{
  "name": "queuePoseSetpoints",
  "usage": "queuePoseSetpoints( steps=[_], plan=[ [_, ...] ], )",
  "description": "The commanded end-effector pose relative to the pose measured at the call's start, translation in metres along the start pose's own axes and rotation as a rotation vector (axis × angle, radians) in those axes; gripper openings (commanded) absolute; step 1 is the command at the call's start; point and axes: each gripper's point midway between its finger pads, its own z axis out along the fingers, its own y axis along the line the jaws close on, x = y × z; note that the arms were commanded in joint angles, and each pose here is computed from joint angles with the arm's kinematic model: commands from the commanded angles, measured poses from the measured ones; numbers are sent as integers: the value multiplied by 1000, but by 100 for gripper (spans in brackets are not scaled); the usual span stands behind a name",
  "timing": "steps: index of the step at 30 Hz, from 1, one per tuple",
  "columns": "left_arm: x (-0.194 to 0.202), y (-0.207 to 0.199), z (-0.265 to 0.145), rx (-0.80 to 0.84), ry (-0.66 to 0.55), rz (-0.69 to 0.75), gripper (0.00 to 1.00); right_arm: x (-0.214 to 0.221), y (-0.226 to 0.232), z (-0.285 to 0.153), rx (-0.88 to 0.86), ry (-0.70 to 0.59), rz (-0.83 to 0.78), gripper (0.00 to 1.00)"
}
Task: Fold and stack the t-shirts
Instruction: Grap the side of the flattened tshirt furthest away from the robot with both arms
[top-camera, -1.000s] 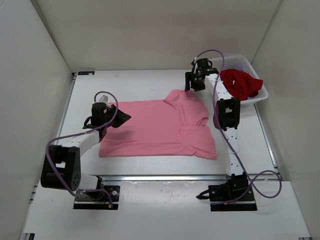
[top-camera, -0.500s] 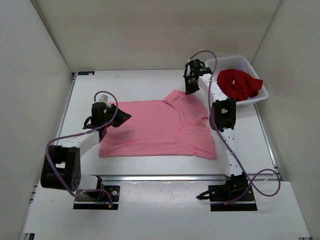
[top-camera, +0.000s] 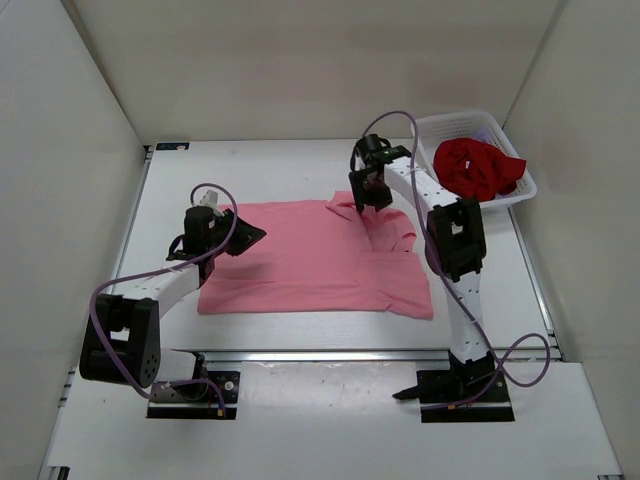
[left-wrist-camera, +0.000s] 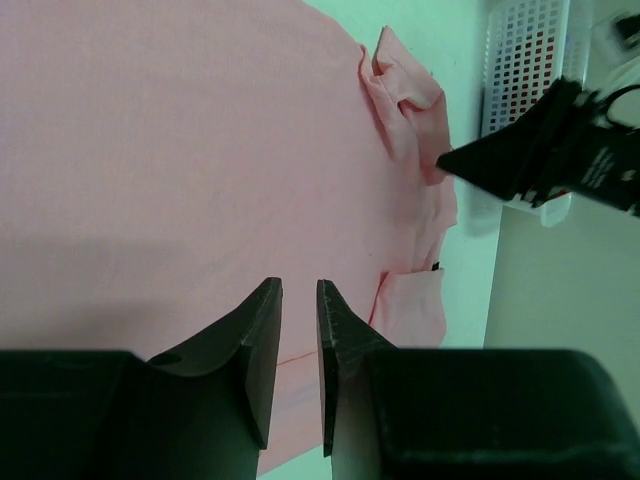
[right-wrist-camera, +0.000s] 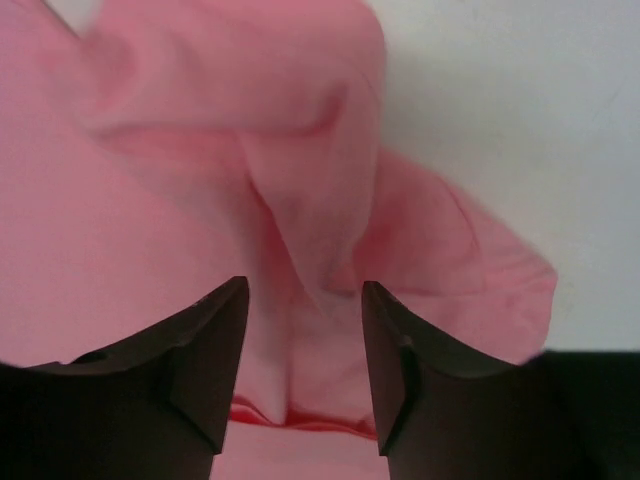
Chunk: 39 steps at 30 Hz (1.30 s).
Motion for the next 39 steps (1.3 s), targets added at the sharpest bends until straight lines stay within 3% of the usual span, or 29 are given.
queuePoseSetpoints(
  steps=[1, 4, 7, 10, 16, 23, 28, 29, 30, 33, 39],
  plan=[
    [-1, -12, -5, 54, -6, 8, 32, 0, -31, -15, -69, -40, 56, 49],
    [-1, -11, -3, 57, -12, 5, 32, 6, -39, -23, -136, -71, 80, 52],
    [3, -10, 0, 61, 6, -8, 31, -19, -45, -34, -252, -157, 148, 53],
    [4, -9, 0, 57, 8, -6, 31, -42, -52, -13, -262, -186, 170, 50],
    [-10, -11, -1, 51, -24, -2, 31, -75, -23, 11, -362, -208, 166, 48],
    [-38, -12, 9, 12, -54, -21, 31, -45, -15, 53, -282, -96, 130, 49],
    [-52, -12, 9, 17, -89, -34, 30, -45, -8, 49, -260, -142, 126, 50],
    [-54, -12, 8, 17, -94, -32, 29, -48, -5, 46, -270, -147, 127, 43],
    [-50, -13, 10, 18, -86, -27, 30, -42, -6, 49, -267, -125, 128, 27],
    [-46, -17, 11, 27, -79, -17, 30, -47, 2, 30, -229, -156, 86, 1],
    [-40, -17, 7, 29, -74, -14, 29, -24, 35, -5, -133, -194, 3, 2]
  ],
)
